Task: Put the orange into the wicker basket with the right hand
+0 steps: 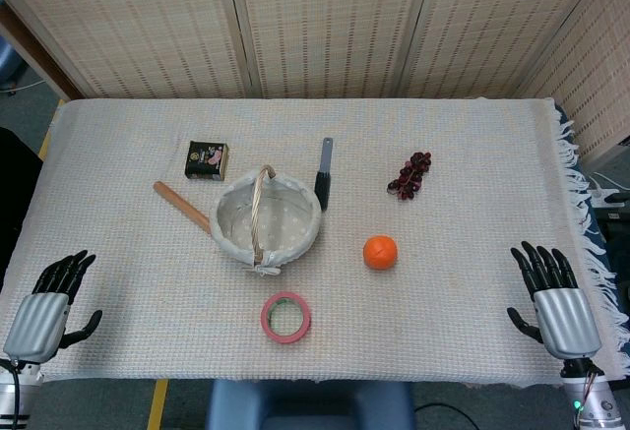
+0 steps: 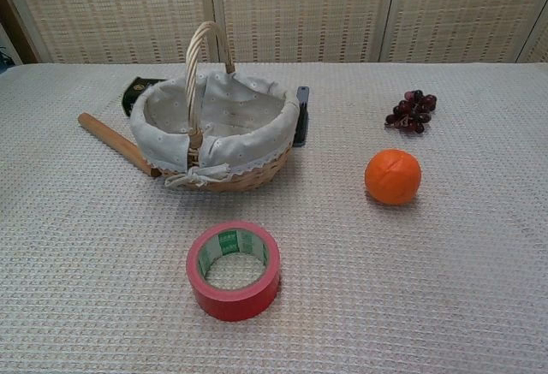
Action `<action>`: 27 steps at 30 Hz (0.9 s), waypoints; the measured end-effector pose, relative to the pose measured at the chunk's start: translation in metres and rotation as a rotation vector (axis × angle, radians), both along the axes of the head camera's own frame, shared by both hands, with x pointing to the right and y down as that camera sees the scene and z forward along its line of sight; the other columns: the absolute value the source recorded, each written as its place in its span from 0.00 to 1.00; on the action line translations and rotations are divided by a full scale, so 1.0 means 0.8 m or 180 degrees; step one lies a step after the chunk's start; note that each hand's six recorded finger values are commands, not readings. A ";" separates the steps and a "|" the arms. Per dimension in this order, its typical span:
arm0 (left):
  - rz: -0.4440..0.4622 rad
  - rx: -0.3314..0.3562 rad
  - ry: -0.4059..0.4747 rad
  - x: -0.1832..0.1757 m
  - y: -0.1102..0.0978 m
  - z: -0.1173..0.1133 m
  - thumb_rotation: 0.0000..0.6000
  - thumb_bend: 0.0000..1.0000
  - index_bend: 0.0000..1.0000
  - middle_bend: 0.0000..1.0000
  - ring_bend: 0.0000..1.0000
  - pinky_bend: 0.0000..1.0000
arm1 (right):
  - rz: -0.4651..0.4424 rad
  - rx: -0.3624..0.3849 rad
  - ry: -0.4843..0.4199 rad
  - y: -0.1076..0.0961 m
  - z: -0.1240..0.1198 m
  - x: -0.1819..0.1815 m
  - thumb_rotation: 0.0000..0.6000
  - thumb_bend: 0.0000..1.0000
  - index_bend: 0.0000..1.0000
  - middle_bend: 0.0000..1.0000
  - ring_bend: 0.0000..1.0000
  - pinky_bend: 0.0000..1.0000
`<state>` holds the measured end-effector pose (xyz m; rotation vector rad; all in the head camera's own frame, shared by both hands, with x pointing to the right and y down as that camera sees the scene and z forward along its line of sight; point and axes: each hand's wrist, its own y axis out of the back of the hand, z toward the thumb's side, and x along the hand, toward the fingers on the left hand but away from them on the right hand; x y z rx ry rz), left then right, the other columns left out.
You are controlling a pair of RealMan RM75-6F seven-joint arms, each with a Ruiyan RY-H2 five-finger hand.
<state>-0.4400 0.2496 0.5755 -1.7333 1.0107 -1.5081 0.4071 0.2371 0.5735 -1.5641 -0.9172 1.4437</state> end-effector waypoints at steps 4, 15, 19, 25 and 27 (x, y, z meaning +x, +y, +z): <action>-0.0006 0.0007 -0.0002 0.000 0.000 -0.001 1.00 0.35 0.00 0.00 0.00 0.08 | 0.0011 -0.0006 -0.0072 -0.001 -0.002 -0.003 1.00 0.12 0.00 0.00 0.00 0.04; -0.0012 -0.0010 0.0011 -0.001 -0.001 0.001 1.00 0.35 0.00 0.00 0.00 0.08 | 0.0018 -0.0263 0.0021 -0.025 0.014 -0.027 1.00 0.11 0.00 0.00 0.00 0.03; -0.0016 -0.0012 0.0019 -0.001 -0.001 0.001 1.00 0.35 0.00 0.00 0.00 0.08 | 0.0099 -0.0496 0.0054 -0.042 0.035 -0.045 1.00 0.09 0.00 0.00 0.00 0.03; -0.0026 -0.0041 0.0036 -0.001 -0.001 0.002 1.00 0.35 0.00 0.00 0.00 0.08 | 0.0077 -0.0754 -0.0020 -0.076 0.074 -0.110 1.00 0.09 0.00 0.00 0.00 0.03; -0.0022 -0.0042 0.0038 -0.001 0.000 0.002 1.00 0.35 0.00 0.00 0.00 0.08 | 0.0048 -0.0819 -0.0094 -0.083 0.087 -0.141 1.00 0.09 0.00 0.00 0.00 0.03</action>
